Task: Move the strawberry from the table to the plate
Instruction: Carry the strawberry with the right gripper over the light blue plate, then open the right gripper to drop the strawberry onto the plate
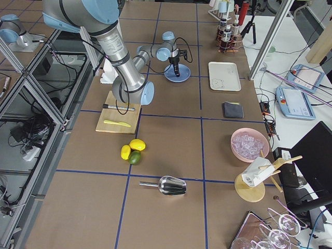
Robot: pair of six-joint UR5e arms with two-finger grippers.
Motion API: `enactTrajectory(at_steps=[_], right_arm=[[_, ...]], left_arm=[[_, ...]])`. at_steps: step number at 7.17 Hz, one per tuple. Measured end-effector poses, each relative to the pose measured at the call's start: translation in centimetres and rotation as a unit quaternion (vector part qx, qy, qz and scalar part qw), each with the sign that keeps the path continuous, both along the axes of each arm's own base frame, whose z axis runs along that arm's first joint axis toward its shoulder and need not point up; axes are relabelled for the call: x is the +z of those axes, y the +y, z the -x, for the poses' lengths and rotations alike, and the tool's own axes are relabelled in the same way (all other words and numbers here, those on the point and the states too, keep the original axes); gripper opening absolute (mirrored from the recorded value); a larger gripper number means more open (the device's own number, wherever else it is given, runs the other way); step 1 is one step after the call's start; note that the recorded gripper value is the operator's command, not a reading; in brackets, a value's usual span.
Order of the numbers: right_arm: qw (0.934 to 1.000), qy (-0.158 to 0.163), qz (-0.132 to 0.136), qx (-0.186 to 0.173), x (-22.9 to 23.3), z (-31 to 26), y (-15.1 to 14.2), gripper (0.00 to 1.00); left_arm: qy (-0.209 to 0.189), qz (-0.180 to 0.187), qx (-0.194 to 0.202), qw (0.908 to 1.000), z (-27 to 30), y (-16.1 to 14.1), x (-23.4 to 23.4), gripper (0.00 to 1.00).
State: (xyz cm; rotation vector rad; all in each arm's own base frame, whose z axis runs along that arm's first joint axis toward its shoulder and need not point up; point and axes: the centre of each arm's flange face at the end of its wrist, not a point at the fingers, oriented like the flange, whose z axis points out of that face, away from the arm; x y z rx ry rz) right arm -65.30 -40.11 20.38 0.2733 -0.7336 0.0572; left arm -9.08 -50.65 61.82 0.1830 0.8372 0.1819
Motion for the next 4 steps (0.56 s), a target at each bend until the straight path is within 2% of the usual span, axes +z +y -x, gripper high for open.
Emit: enactTrajectory(at_steps=[2,3,4], right_arm=[[1.0,-0.008,-0.003,-0.002,-0.9,-0.4,-0.1,1.0],[0.9999,-0.006,-0.01,-0.004,-1.4,-1.7,-0.9,1.0],[0.9996,0.007,-0.025,-0.012,-1.4,-3.8,-2.9,1.0]], left_arm=[[0.0,-0.001,0.0,1.0,0.0,0.0,0.0,1.0],[0.0,-0.001,0.0,1.0,0.0,0.0,-0.1,1.0],[0.0,-0.002,0.0,1.0,0.0,0.0,-0.1,1.0]])
